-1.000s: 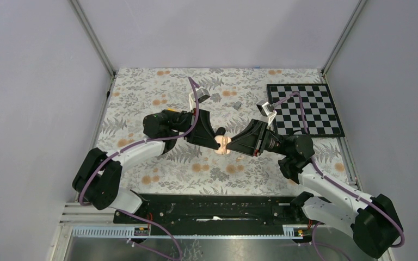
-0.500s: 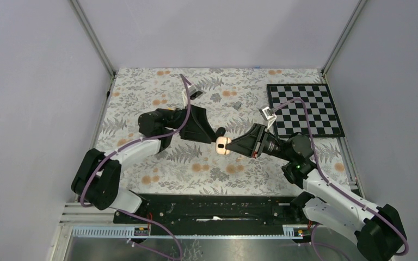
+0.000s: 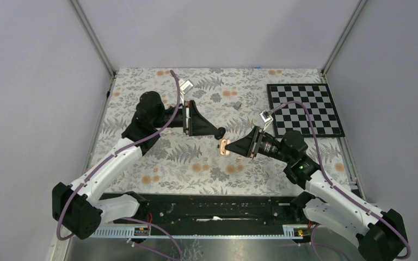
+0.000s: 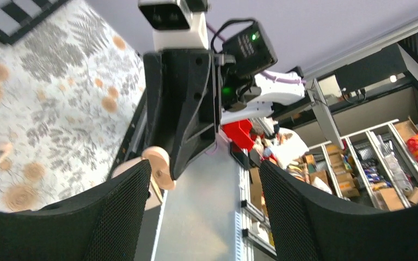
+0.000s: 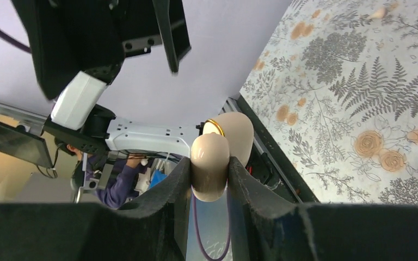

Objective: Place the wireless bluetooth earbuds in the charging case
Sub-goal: Open the charging case, then pick up the earbud from the center of the board.

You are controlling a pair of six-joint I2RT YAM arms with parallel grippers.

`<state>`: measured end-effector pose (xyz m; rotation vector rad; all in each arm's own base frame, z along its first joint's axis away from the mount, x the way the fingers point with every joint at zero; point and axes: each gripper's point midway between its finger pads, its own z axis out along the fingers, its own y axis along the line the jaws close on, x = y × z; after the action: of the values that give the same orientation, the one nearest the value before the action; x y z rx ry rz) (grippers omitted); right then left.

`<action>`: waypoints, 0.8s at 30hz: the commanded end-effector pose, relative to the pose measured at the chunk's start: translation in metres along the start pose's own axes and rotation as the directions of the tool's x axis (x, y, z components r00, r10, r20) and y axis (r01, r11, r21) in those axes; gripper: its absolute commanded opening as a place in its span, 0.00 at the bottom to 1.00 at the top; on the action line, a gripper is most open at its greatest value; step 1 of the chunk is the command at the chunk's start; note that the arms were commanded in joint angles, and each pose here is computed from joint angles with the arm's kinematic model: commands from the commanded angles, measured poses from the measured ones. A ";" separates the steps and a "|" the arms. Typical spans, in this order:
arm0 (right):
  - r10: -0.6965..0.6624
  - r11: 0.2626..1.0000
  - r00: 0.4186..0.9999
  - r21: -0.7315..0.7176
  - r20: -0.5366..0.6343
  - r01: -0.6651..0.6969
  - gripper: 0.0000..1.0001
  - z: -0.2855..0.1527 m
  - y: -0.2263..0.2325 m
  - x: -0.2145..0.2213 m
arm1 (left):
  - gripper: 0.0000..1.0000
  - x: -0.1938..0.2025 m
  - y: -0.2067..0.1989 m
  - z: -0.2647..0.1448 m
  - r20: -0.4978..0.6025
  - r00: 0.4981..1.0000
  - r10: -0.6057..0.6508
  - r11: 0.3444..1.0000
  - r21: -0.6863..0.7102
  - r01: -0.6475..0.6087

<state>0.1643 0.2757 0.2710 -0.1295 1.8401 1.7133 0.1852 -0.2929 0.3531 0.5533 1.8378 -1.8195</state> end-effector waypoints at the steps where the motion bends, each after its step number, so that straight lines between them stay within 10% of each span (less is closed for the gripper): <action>1: -0.049 0.999 0.998 0.013 0.042 0.049 0.00 0.003 0.008 -0.016 | 0.74 0.023 0.005 0.009 -0.042 0.998 -0.037 0.999 -0.019 0.037; 7: -0.037 0.997 0.998 0.064 0.052 0.033 0.00 0.003 -0.001 -0.018 | 0.74 0.034 0.014 0.010 -0.054 0.996 -0.076 0.997 -0.014 0.075; 13: 0.058 0.889 0.998 0.453 0.019 -0.061 0.00 -0.006 -0.084 -0.005 | 0.74 0.021 0.063 0.005 -0.011 0.998 -0.056 0.950 -0.307 0.050; 24: 0.091 0.842 0.996 0.533 0.007 -0.081 0.00 -0.009 -0.118 0.007 | 0.71 0.041 0.125 -0.010 0.026 0.992 -0.122 0.829 -0.547 0.117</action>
<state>0.1984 0.2607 0.1819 0.1402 2.2294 1.3385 0.2101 -0.2985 0.2601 0.3287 2.2211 -1.4839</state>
